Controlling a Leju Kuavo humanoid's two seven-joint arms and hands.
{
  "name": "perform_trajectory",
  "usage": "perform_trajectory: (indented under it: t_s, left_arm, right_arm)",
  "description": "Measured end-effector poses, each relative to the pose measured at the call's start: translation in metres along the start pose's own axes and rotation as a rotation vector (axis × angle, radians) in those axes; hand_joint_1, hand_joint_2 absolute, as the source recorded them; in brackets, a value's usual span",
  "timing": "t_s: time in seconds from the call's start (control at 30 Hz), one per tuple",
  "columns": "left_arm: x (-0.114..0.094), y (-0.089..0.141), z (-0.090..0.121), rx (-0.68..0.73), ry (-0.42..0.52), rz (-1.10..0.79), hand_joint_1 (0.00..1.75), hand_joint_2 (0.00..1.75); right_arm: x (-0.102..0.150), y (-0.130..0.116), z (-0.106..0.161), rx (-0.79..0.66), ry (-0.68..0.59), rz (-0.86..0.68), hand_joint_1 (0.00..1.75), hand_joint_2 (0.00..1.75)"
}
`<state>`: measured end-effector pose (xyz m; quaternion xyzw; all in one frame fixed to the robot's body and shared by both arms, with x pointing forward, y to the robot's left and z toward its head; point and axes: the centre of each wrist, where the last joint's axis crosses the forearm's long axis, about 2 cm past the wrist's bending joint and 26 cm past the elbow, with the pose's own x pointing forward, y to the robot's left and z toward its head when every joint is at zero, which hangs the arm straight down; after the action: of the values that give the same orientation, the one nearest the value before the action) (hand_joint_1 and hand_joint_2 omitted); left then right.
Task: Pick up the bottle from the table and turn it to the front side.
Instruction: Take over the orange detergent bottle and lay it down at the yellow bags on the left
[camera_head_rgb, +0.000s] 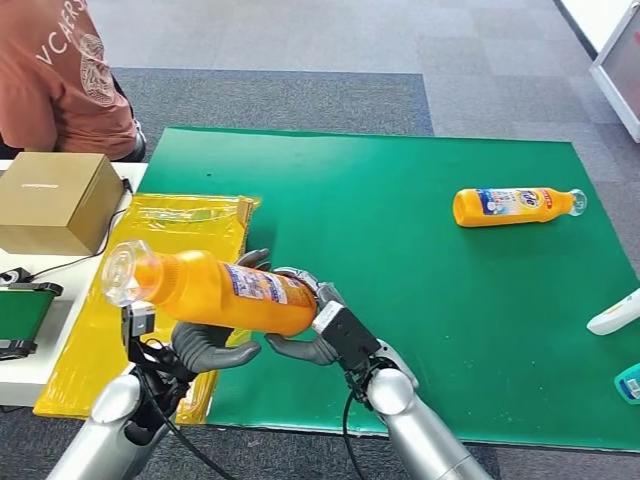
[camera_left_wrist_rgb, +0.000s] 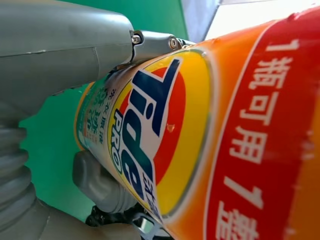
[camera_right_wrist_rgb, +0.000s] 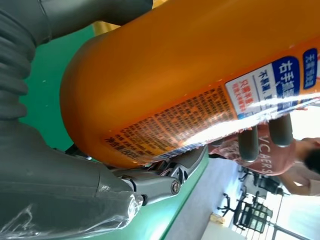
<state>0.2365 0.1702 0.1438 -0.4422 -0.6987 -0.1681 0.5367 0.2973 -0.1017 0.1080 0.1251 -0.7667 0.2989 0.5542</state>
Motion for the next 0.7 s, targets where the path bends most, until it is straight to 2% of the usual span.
perform_trajectory:
  t_s: [0.23, 0.4, 0.7]
  left_arm:
    - [-0.004, -0.002, 0.002, 0.016, 0.029, -0.001, 0.00, 1.75]
    - [0.000, -0.007, -0.010, -0.036, 0.000, -0.005, 0.00, 1.75]
    - [0.000, -0.010, -0.013, -0.051, -0.003, -0.022, 0.00, 1.75]
  right_arm:
    - [-0.014, 0.009, 0.000, 0.026, 0.071, 0.023, 1.75, 1.75]
    - [-0.030, 0.020, 0.014, 0.049, 0.163, 0.020, 1.75, 1.75]
    - [-0.041, 0.024, 0.021, 0.053, 0.204, 0.017, 1.75, 1.75]
